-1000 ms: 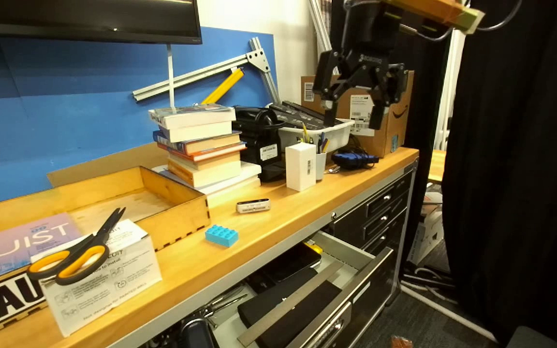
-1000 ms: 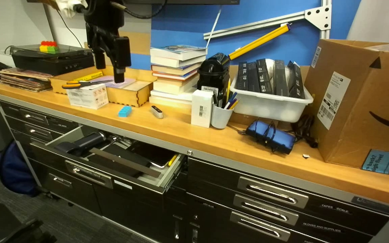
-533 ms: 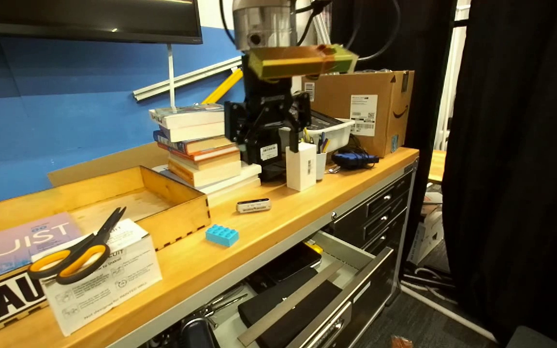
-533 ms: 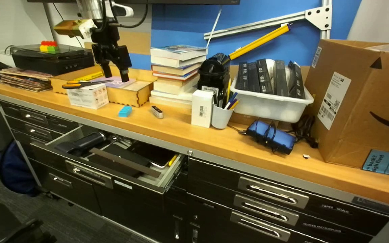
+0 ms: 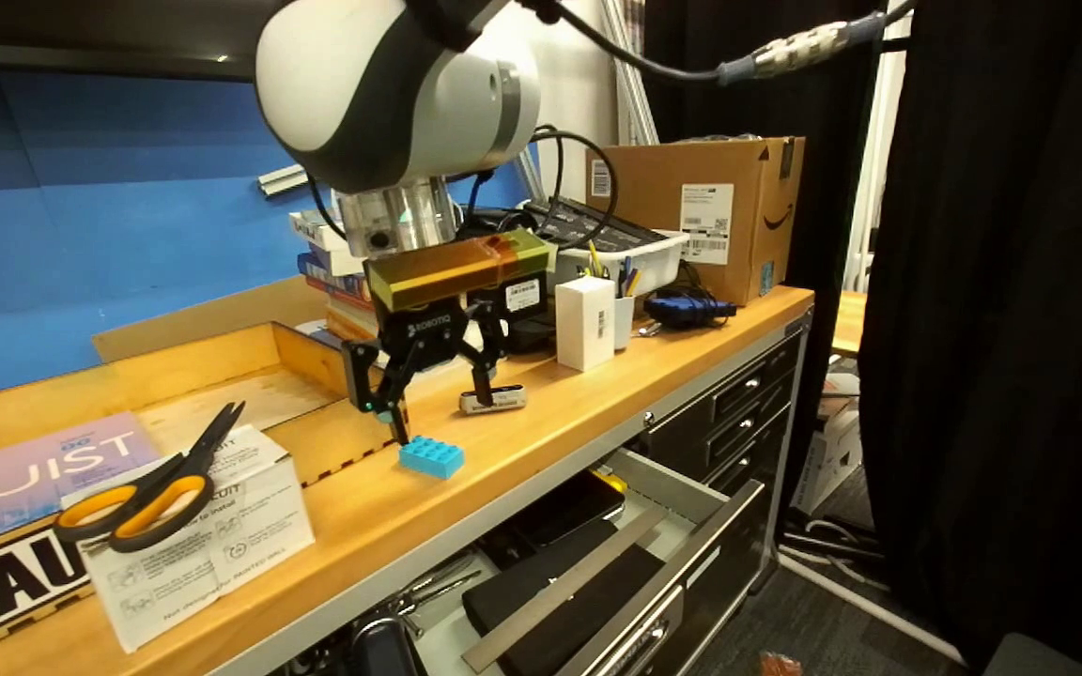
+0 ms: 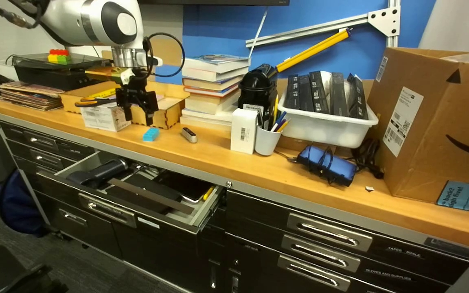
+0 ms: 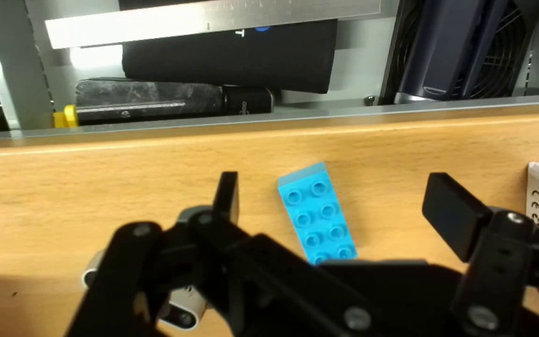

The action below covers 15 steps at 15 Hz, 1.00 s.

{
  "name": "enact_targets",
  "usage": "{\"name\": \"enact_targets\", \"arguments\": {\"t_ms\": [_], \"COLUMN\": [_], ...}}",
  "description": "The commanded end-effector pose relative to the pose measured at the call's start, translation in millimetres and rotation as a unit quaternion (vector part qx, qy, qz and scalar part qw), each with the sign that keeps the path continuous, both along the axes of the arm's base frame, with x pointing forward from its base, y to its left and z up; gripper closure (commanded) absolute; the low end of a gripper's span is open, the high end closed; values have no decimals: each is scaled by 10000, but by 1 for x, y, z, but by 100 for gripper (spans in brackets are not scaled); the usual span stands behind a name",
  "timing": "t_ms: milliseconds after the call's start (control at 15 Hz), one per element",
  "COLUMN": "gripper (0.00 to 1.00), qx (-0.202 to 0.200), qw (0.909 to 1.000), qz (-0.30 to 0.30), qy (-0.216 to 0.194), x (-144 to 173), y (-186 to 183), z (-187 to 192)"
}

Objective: Put the blue object inside the drawer and close it

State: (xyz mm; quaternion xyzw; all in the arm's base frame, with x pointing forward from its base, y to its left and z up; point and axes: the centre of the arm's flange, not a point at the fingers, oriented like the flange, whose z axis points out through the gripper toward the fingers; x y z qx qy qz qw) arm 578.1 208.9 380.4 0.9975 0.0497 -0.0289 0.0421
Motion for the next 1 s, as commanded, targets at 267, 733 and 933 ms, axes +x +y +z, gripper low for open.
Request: {"name": "enact_targets", "arguments": {"t_ms": [267, 733, 933], "gripper": [0, 13, 8], "qx": [-171, -307, -360], "qw": [9992, 9978, 9963], "qz": [146, -414, -471], "qy": [321, -408, -615], "x": [17, 23, 32], "y": [6, 7, 14], "z": [-40, -44, -40]}}
